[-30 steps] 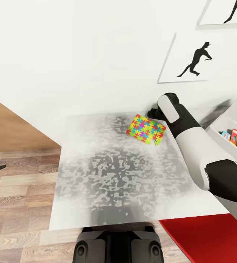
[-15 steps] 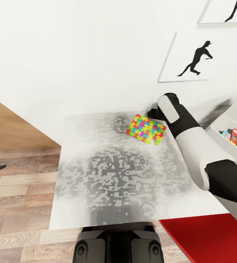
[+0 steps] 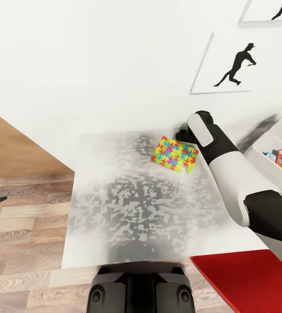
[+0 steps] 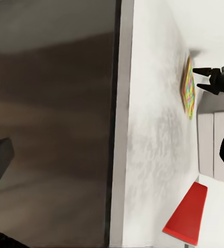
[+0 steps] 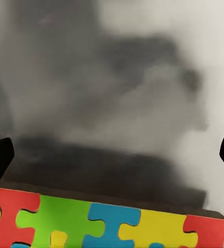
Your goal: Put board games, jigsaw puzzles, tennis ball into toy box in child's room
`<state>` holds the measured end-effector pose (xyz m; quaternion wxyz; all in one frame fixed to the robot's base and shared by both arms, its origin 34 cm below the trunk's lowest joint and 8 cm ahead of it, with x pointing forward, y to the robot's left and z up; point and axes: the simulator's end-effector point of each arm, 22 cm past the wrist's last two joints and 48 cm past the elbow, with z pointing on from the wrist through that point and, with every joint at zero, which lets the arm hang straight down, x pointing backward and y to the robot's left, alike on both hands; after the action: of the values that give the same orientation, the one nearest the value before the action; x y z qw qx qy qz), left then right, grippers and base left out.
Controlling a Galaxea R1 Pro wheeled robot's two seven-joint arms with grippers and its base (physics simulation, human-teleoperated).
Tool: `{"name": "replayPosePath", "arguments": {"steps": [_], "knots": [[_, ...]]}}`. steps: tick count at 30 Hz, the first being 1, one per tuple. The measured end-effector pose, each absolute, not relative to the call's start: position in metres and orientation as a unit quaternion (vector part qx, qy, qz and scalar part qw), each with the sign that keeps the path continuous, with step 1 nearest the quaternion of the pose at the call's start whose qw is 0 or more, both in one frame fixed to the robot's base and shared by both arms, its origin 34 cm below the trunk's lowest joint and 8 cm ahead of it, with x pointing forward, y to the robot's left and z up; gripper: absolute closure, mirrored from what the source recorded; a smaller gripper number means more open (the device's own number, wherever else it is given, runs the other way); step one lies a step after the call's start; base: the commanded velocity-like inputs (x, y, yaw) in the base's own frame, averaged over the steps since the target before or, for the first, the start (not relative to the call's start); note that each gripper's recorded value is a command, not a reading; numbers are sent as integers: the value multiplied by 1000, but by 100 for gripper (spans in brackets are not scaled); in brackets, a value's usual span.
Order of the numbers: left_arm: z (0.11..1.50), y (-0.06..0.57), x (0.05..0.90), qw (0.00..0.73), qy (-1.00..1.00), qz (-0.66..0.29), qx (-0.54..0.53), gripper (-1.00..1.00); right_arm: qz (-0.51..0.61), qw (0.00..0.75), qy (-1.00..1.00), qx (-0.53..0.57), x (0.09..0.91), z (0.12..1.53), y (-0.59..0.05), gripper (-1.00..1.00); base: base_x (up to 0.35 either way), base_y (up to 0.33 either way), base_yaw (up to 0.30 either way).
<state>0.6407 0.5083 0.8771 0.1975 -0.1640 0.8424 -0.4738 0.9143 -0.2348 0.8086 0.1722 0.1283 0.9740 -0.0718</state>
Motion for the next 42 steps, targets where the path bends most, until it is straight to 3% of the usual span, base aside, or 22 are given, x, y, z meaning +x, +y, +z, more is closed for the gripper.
{"name": "replayPosePath", "arguments": {"steps": [24, 42], "knots": [[877, 508, 641, 198, 842, -474, -164, -100, -71, 170, 974, 129, 912, 806, -234, -100, -39, 51, 0], [874, 513, 638, 197, 841, -472, -176, -100, -71, 170, 974, 129, 912, 806, -234, -100, -146, 96, 0]]}}
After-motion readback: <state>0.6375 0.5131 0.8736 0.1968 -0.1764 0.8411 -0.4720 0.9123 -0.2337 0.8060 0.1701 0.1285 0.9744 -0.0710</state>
